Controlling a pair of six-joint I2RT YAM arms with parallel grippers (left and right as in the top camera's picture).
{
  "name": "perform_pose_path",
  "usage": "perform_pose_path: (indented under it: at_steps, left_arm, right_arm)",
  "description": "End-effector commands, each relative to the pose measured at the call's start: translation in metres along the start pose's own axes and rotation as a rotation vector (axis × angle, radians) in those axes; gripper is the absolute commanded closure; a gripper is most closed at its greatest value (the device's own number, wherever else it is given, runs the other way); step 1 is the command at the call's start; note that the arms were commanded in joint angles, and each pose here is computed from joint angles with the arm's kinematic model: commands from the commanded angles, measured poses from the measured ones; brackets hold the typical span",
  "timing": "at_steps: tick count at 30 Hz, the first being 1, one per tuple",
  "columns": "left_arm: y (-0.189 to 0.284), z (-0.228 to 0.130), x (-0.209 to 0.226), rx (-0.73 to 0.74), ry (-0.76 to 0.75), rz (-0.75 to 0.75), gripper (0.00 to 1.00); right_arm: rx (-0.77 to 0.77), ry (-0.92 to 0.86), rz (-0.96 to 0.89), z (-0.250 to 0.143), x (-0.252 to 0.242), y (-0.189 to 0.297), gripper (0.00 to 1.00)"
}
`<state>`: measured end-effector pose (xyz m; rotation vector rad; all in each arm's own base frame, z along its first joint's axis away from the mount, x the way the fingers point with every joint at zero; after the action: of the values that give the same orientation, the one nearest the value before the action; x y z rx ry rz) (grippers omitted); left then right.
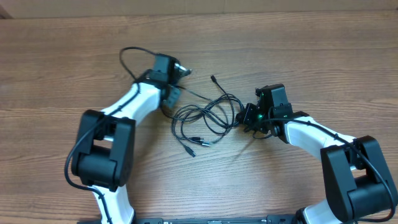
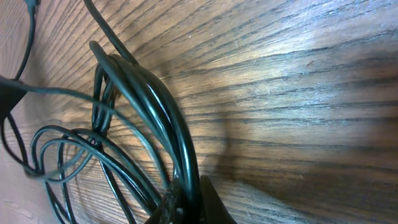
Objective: Untangle cables
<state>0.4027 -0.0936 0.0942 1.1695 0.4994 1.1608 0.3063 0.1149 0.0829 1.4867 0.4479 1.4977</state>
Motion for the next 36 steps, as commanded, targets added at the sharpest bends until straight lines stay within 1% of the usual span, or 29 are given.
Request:
perform_pose_path:
  at_steps: [1,3,4,7,10,12,14,15,16,17,18,20,22,24,25,26,27,28,30,31,32,36]
  left_arm:
    - [0.026,-0.005,0.048,-0.027,0.346,0.102,0.89]
    - [0.046,-0.009,0.072,-0.069,0.455,0.052,0.88]
    - [0.059,-0.01,0.085,-0.11,0.52,-0.008,0.88]
    - [0.076,-0.013,0.104,-0.173,0.616,-0.103,0.87]
    - [0.089,-0.02,0.124,-0.23,0.728,-0.243,0.83]
    - [0.093,-0.027,0.136,-0.261,0.807,-0.39,0.83]
    - [0.096,-0.033,0.144,-0.279,0.834,-0.46,0.83]
    - [0.097,-0.035,0.147,-0.288,0.841,-0.486,0.8]
    - [0.099,-0.035,0.148,-0.298,0.841,-0.523,0.66]
    - [0.101,-0.035,0.146,-0.305,0.832,-0.56,0.49]
    - [0.101,-0.035,0.145,-0.306,0.816,-0.571,0.41]
    - [0.101,-0.033,0.136,-0.296,0.764,-0.585,0.36]
    - [0.101,-0.029,0.128,-0.287,0.744,-0.6,0.28]
    - [0.101,-0.022,0.116,-0.283,0.714,-0.618,0.13]
    - [0.102,-0.019,0.11,-0.278,0.702,-0.628,0.16]
    - [0.101,-0.016,0.102,-0.268,0.684,-0.64,0.25]
    - [0.1,-0.012,0.094,-0.263,0.665,-0.646,0.31]
    - [0.099,-0.007,0.085,-0.252,0.649,-0.646,0.32]
    - [0.094,-0.001,0.066,-0.194,0.688,-0.606,0.44]
    - [0.093,0.001,0.06,-0.172,0.702,-0.587,0.47]
    - [0.093,0.004,0.051,-0.152,0.709,-0.561,0.49]
    - [0.117,0.03,0.014,-0.101,0.657,-0.461,0.47]
  right_arm:
    - [0.006,-0.003,-0.019,-0.004,-0.003,-0.003,0.96]
    - [0.006,-0.003,-0.019,-0.004,-0.003,-0.003,0.96]
    - [0.006,-0.003,-0.019,-0.004,-0.003,-0.003,0.96]
    - [0.006,-0.004,-0.019,-0.004,-0.003,-0.003,0.96]
    - [0.006,-0.004,-0.019,-0.004,-0.003,-0.003,0.96]
    - [0.006,-0.003,-0.019,-0.004,-0.003,-0.003,0.96]
    - [0.006,-0.003,-0.019,-0.004,-0.003,-0.003,0.96]
    - [0.006,-0.004,-0.019,-0.004,-0.003,-0.003,0.96]
    - [0.006,-0.004,-0.019,-0.004,-0.003,-0.003,0.96]
    - [0.006,-0.004,-0.019,-0.004,-0.003,-0.003,0.96]
    - [0.006,-0.004,-0.019,-0.004,-0.003,-0.003,0.96]
    - [0.005,-0.003,-0.018,-0.004,-0.003,-0.003,0.96]
    - [0.004,-0.003,-0.017,-0.004,-0.003,-0.003,0.96]
    - [0.004,-0.003,-0.017,-0.004,-0.003,-0.003,0.96]
    - [0.005,-0.003,-0.017,-0.004,-0.003,-0.003,0.96]
    - [0.006,-0.003,-0.018,-0.004,-0.003,-0.003,0.96]
    - [0.006,-0.003,-0.018,-0.004,-0.003,-0.003,0.96]
    - [0.006,-0.003,-0.018,-0.004,-0.003,-0.003,0.96]
    - [0.004,-0.003,-0.017,-0.004,-0.003,-0.003,0.96]
    - [0.004,-0.003,-0.017,-0.004,-0.003,-0.003,0.96]
    - [0.004,-0.003,-0.017,-0.004,-0.003,-0.003,0.96]
    - [0.004,-0.003,-0.017,-0.004,-0.003,-0.003,0.96]
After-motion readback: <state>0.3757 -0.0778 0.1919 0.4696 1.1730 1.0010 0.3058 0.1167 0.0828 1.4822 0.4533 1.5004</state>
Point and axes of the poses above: each gripper's point midway between its finger pads, its own y axis back along the fingers, its own x axis along the line the jaws close on, z = x × y, the point moved 9 cm from there along y, back along the fingers
